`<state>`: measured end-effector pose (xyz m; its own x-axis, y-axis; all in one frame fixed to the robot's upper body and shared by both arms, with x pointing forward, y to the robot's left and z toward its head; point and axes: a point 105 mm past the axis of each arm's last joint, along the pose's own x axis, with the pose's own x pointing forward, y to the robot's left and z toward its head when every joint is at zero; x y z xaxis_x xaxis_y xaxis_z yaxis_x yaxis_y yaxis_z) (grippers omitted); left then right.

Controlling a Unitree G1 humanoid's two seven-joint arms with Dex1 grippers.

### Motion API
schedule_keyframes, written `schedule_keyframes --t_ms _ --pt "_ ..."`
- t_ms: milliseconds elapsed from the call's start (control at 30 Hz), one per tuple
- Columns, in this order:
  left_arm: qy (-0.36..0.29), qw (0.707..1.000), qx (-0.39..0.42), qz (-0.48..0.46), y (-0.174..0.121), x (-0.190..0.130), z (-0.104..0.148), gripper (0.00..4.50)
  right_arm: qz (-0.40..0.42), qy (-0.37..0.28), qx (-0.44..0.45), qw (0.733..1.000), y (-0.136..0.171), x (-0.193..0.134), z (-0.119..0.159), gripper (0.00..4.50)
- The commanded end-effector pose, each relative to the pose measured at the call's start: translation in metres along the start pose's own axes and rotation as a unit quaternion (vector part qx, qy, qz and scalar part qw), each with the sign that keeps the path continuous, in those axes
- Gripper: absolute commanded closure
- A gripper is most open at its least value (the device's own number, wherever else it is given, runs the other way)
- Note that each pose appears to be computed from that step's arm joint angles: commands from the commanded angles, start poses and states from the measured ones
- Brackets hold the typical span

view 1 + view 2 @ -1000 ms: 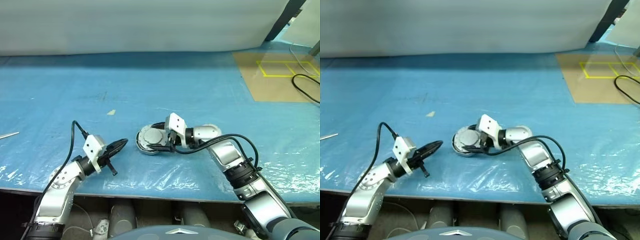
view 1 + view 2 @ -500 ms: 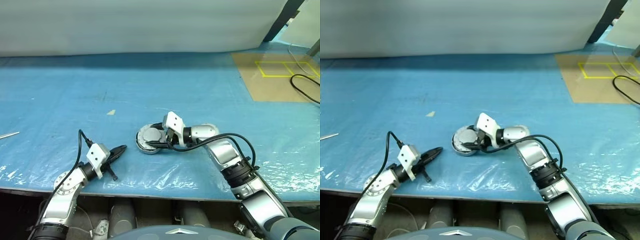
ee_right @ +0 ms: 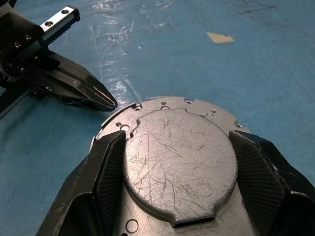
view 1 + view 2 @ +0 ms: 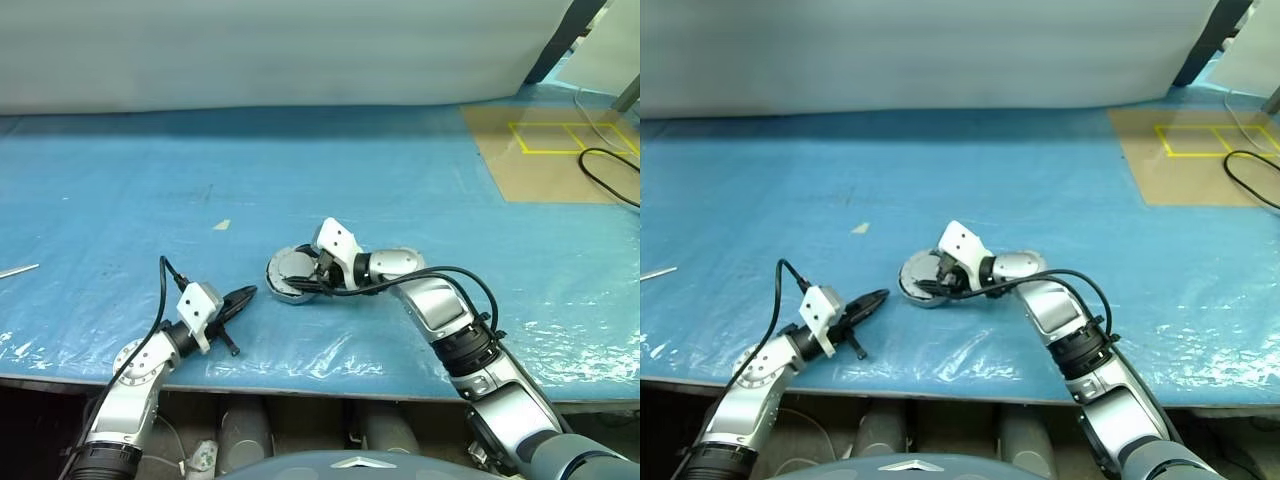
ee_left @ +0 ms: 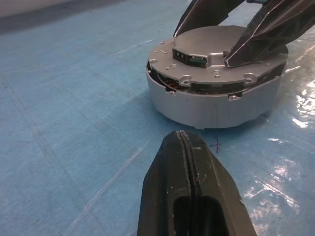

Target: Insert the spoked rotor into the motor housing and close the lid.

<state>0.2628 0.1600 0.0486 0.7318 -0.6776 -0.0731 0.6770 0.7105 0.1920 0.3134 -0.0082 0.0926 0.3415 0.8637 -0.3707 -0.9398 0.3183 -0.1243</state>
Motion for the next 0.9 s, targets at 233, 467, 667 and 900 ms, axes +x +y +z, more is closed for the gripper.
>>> schedule_keyframes --t_ms 233,467,667,900 --pt "-0.02 1.0 0.009 -0.001 0.003 0.005 0.009 4.5 0.013 -0.029 0.029 0.999 0.003 0.001 0.023 1.53" --pt "-0.023 1.0 0.009 0.001 0.004 0.006 0.009 4.5 -0.034 0.02 -0.015 0.999 0.0 0.012 -0.001 1.53" --pt "-0.021 1.0 0.009 0.002 0.004 0.005 0.008 4.5 -0.06 0.035 0.013 0.998 -0.006 0.017 -0.01 1.53" --pt "-0.021 1.0 0.01 0.002 0.005 0.004 0.007 4.5 -0.032 0.017 0.112 0.993 0.004 0.023 -0.004 1.53"
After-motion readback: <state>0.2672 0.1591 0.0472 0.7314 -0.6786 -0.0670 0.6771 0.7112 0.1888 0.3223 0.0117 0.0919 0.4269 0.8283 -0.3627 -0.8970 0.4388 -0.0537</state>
